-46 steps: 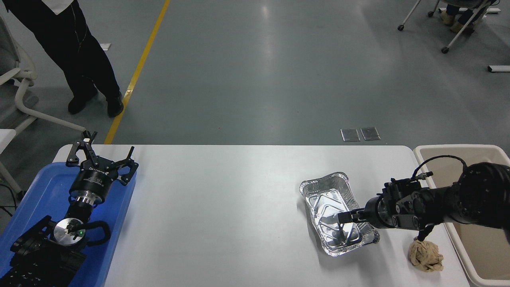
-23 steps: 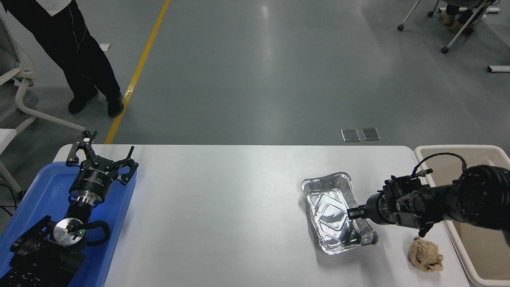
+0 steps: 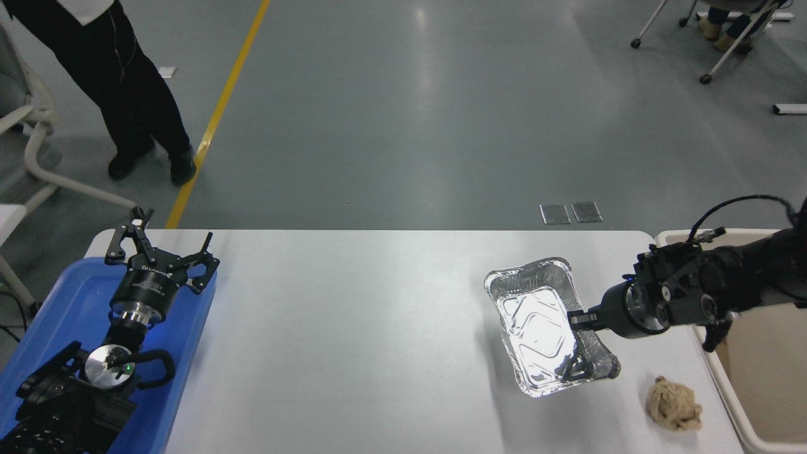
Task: Pick up foil plate and place in dustbin
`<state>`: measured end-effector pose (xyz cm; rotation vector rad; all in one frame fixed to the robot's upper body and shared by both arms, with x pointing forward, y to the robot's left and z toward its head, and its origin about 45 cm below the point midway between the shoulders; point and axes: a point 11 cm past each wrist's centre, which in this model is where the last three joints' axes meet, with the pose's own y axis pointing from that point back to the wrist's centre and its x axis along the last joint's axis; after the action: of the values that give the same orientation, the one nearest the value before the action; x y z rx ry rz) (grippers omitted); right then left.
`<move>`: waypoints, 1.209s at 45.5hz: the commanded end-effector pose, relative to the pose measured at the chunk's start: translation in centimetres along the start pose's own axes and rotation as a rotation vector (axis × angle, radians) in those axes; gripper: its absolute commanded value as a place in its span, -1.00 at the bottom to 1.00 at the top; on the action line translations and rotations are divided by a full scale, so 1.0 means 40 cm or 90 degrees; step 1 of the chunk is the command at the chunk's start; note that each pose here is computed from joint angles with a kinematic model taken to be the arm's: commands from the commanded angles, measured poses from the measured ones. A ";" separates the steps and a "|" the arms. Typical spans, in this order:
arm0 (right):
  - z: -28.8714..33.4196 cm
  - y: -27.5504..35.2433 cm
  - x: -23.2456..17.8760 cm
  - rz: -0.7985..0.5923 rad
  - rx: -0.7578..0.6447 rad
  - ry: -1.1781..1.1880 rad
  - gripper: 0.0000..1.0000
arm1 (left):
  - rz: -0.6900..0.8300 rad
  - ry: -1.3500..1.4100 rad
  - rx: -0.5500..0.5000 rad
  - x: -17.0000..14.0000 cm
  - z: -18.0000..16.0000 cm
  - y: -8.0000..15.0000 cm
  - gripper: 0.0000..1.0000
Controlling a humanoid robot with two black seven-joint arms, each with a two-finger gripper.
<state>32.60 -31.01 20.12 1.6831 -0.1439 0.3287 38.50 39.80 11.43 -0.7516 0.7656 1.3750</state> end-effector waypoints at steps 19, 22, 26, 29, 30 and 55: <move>-0.131 0.526 0.103 0.003 0.134 -0.036 -1.00 | 0.002 0.000 -0.004 0.003 0.003 0.002 0.99; -0.140 0.560 0.105 0.002 0.142 -0.032 -1.00 | 0.002 0.000 -0.004 0.003 0.003 0.002 0.99; -0.148 0.584 0.105 0.000 0.145 -0.029 -1.00 | 0.003 0.001 -0.004 0.004 0.002 0.004 0.99; -0.151 0.594 0.107 0.003 0.144 -0.026 -1.00 | 0.002 0.000 -0.004 0.003 0.003 0.002 0.99; -0.152 0.596 0.108 0.004 0.143 -0.024 -1.00 | 0.002 0.000 -0.004 0.003 0.003 0.002 0.99; 0.075 0.256 0.085 0.020 0.035 -0.122 -1.00 | 0.002 0.000 -0.004 0.003 0.003 0.002 0.99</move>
<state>31.54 -30.80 37.61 1.8486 -0.2091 0.2479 38.43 39.96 11.41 -0.7571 0.7633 1.3810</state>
